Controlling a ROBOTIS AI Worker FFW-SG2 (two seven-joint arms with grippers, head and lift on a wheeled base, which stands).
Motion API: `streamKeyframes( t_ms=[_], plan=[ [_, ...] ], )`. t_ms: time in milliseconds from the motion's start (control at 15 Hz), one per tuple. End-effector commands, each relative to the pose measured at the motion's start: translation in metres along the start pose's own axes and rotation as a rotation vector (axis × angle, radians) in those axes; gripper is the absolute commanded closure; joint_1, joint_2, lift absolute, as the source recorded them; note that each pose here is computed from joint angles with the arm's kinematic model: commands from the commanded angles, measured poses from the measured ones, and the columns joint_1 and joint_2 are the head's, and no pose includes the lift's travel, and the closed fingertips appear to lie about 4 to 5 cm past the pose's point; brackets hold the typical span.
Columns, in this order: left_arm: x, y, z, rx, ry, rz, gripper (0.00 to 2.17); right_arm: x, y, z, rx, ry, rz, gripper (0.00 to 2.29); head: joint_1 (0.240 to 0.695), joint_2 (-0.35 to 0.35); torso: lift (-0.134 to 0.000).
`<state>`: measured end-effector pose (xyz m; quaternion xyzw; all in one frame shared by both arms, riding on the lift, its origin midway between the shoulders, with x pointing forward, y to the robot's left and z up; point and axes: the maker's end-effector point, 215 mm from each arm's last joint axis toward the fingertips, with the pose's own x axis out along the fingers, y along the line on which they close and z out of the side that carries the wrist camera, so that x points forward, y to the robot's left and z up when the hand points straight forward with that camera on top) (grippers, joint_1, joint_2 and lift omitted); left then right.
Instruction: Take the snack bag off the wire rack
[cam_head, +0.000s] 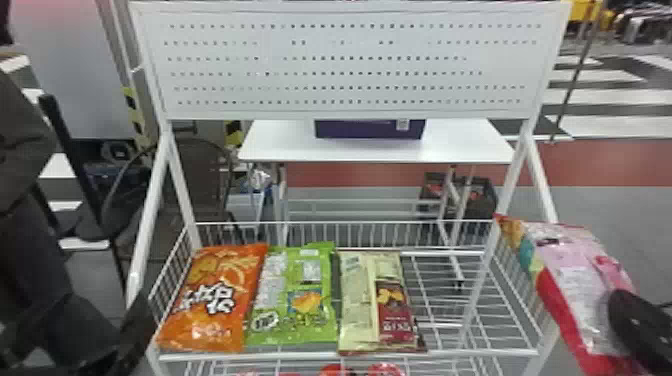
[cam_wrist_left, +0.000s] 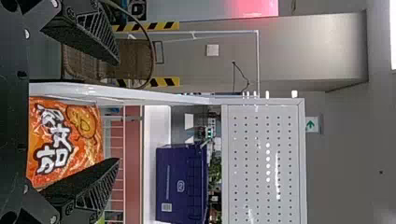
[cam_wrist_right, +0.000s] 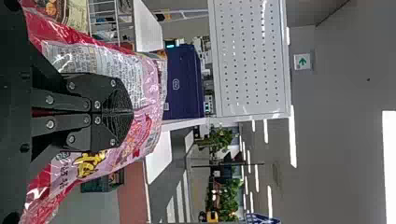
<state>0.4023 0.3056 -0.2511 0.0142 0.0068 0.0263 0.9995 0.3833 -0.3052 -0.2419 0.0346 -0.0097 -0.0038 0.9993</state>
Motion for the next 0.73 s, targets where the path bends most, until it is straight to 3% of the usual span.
streamKeyframes(
  t_ms=[0, 667],
  plan=[
    [0.0, 0.0004, 0.0011, 0.0, -0.002, 0.001, 0.16, 0.0, 0.0006, 0.0027, 0.002, -0.007, 0.001, 2.22, 0.499, 0.0, 0.0],
    [-0.0003, 0.0021, 0.0063, 0.003, -0.011, 0.004, 0.16, -0.0017, 0.0027, 0.0099, 0.004, -0.032, 0.007, 2.22, 0.499, 0.0, 0.0]
  ],
)
